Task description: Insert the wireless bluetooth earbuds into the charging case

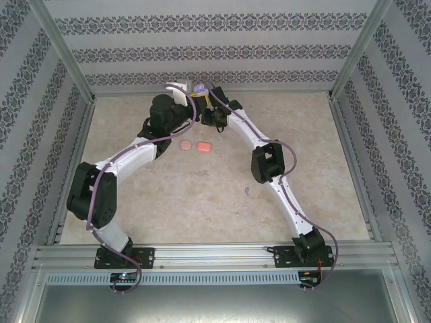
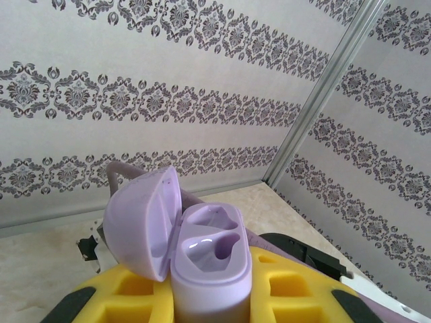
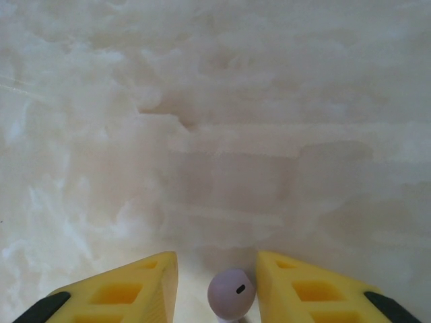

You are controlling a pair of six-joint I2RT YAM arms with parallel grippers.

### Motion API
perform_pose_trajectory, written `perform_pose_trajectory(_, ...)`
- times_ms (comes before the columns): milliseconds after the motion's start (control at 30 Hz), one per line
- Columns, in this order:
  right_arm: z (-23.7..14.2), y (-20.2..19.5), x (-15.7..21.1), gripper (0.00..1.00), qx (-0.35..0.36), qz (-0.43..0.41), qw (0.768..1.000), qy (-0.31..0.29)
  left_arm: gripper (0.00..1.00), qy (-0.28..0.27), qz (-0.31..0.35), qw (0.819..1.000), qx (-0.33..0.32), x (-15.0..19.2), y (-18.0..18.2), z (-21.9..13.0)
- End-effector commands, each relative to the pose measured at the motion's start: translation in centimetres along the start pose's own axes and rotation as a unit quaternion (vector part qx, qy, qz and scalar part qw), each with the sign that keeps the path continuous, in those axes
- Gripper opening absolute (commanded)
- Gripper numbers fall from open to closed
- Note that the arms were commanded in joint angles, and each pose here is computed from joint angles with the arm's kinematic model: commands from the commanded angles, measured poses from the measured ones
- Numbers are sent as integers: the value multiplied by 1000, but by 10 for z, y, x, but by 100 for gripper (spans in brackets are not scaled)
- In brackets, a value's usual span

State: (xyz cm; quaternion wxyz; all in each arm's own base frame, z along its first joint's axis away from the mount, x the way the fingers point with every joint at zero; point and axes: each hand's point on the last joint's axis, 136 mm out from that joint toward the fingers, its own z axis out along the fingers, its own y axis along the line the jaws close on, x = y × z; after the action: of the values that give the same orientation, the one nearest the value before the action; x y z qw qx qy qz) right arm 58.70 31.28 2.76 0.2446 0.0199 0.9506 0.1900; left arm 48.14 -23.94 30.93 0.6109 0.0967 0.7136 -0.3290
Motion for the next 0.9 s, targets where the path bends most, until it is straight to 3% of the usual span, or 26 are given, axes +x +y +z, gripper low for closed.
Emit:
perform_pose_trajectory(0,0,-3,22,37,29,-19,999,33,0,-24,-6,1000,17,-19,-8,-5)
perform_pose_trajectory(867,-11,-2,32,20,76,-76,994,37,0,-26,-14,999,22,-19,-10,-7)
